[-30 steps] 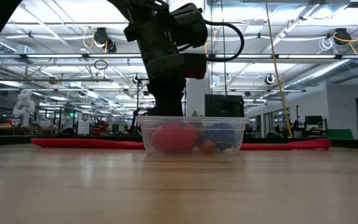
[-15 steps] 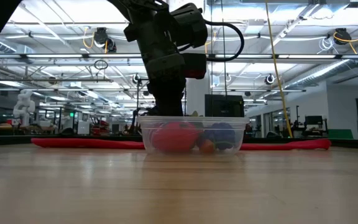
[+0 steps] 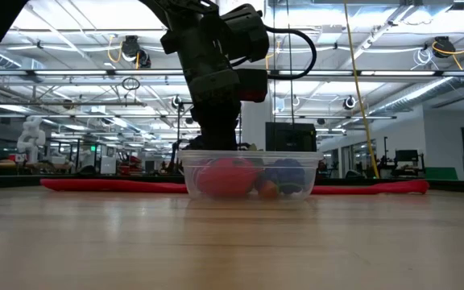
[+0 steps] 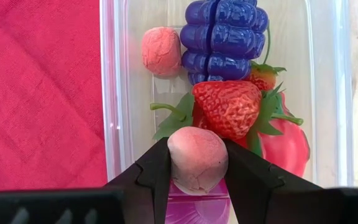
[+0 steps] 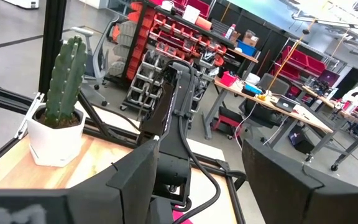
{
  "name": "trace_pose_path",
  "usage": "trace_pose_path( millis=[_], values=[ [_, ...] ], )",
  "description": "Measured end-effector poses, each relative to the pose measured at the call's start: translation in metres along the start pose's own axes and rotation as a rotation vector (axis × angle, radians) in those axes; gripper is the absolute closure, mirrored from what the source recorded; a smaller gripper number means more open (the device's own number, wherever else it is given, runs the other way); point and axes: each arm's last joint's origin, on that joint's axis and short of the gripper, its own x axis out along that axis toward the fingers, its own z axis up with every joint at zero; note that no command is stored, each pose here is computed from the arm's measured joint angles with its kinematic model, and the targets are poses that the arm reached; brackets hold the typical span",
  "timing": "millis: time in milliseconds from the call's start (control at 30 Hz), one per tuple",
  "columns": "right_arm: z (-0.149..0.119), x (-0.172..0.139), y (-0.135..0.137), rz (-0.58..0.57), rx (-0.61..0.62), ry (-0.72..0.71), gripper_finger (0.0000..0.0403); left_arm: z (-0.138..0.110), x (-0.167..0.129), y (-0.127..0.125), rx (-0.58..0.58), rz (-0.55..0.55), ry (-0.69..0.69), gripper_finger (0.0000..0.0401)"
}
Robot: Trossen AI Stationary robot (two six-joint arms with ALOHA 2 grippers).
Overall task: Pick and placing Produce into tupperware
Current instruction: Put the pink peach in the transparent bin
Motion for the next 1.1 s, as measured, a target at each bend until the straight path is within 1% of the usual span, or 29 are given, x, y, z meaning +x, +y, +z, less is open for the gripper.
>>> trace_pose_path(
  millis=[167, 233, 500, 667, 767, 1100],
  values=[
    [0.0000, 0.0000, 0.0000, 0.000, 0.002, -0.001, 0.0174, 0.0000, 0.0000, 0.0000, 0.000, 0.000, 0.000, 0.0271],
    [0.0001, 0.0000, -0.0001, 0.000, 0.020, -0.001, 0.0174, 0.0000, 0.0000, 0.0000, -0.001, 0.000, 0.000, 0.0260],
    [0.0001, 0.0000, 0.0000, 0.000, 0.030, -0.001, 0.0174, 0.0000, 0.0002, -0.0015, -0.007, 0.000, 0.000, 0.0170],
    [0.0000, 0.0000, 0.0000, 0.000, 0.029, -0.001, 0.0174, 0.0004, 0.0001, -0.0015, -0.019, 0.000, -0.003, 0.0138],
    [0.0000, 0.0000, 0.0000, 0.000, 0.030, -0.001, 0.0174, 0.0005, 0.0000, -0.0015, -0.009, -0.001, -0.003, 0.0131],
    [0.0000, 0.0001, 0.0000, 0.000, 0.027, -0.001, 0.0174, -0.0002, 0.0000, -0.0012, 0.015, 0.000, 0.003, 0.0130]
  ],
)
